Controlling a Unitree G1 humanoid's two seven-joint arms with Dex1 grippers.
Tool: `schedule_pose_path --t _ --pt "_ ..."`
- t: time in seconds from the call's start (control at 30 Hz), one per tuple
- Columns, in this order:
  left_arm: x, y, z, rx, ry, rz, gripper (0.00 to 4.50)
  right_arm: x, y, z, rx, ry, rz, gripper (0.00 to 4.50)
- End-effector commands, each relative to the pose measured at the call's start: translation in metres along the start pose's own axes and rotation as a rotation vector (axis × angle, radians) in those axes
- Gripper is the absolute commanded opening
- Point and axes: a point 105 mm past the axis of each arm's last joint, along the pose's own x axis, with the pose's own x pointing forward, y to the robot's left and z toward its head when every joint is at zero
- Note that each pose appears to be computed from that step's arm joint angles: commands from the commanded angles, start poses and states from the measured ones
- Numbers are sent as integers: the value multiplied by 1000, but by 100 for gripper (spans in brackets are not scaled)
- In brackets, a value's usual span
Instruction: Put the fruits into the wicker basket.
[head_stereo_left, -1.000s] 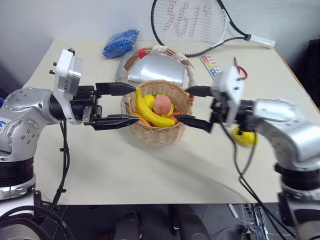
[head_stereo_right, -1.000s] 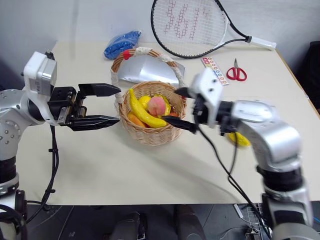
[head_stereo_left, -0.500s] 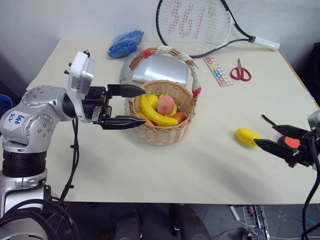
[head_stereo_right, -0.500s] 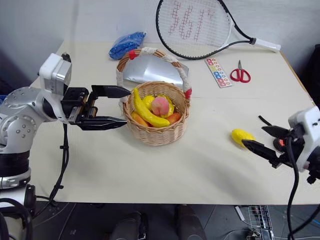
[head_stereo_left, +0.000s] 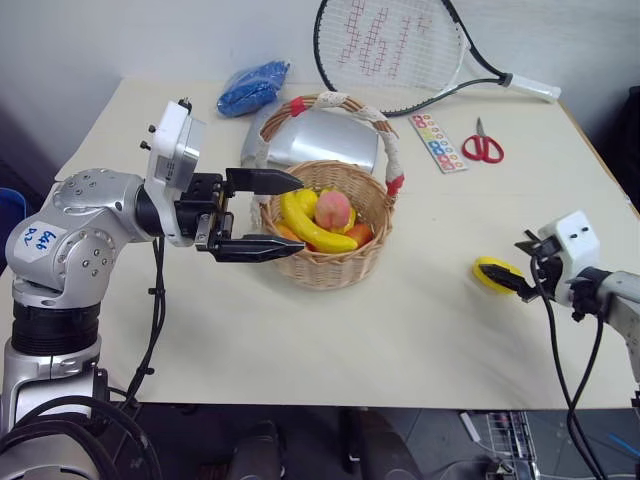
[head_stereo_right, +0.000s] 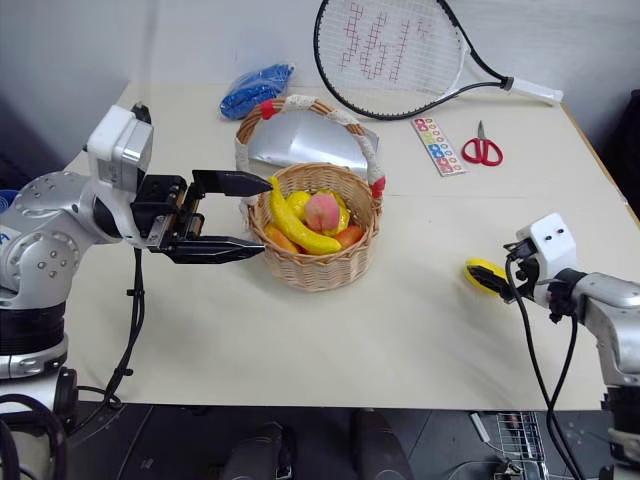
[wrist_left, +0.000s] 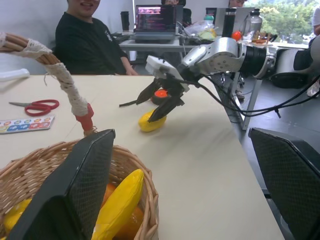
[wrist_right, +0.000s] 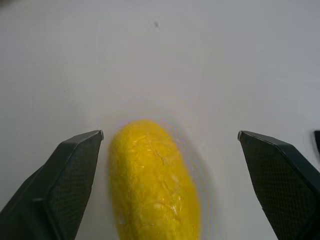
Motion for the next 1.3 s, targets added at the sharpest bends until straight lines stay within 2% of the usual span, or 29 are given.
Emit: schedule_pose_path --t 0.03,0.1,0.23,0.33,0.4,0.47,0.53,0.6,0.7,0.87,1.07,1.23,1.27,1.3 --pt "-4 -4 12 58 -7 17 450 2 -8 -8 29 29 5 447" --pt "-5 -3 14 62 -6 30 450 3 -13 -11 46 35 -12 447" --pt "-8 -2 13 62 -4 51 450 -1 -15 -8 66 -2 -3 322" --pt "-13 0 11 53 2 77 450 -10 -3 10 80 -88 78 215" --pt "-18 2 9 45 7 100 450 -20 11 26 70 -148 163 184" --pt "-22 3 6 43 16 119 450 -28 31 45 53 -204 267 183" --pt "-28 4 7 45 24 142 450 -40 75 85 31 -290 467 183" --pt "-31 4 8 46 25 155 450 -41 99 110 -15 -334 535 183" --pt "-29 6 9 53 23 161 450 -22 138 155 -50 -444 571 183" --pt "-23 7 10 74 22 150 450 23 168 187 -56 -468 471 183" --pt "-23 5 14 91 25 148 450 49 181 181 -67 -424 393 183" --pt "-25 4 14 93 28 158 450 39 181 177 4 -422 412 344" --pt "-25 4 13 93 28 159 450 38 181 176 4 -422 411 388" --pt "-26 4 13 91 27 162 450 32 180 175 4 -422 416 411"
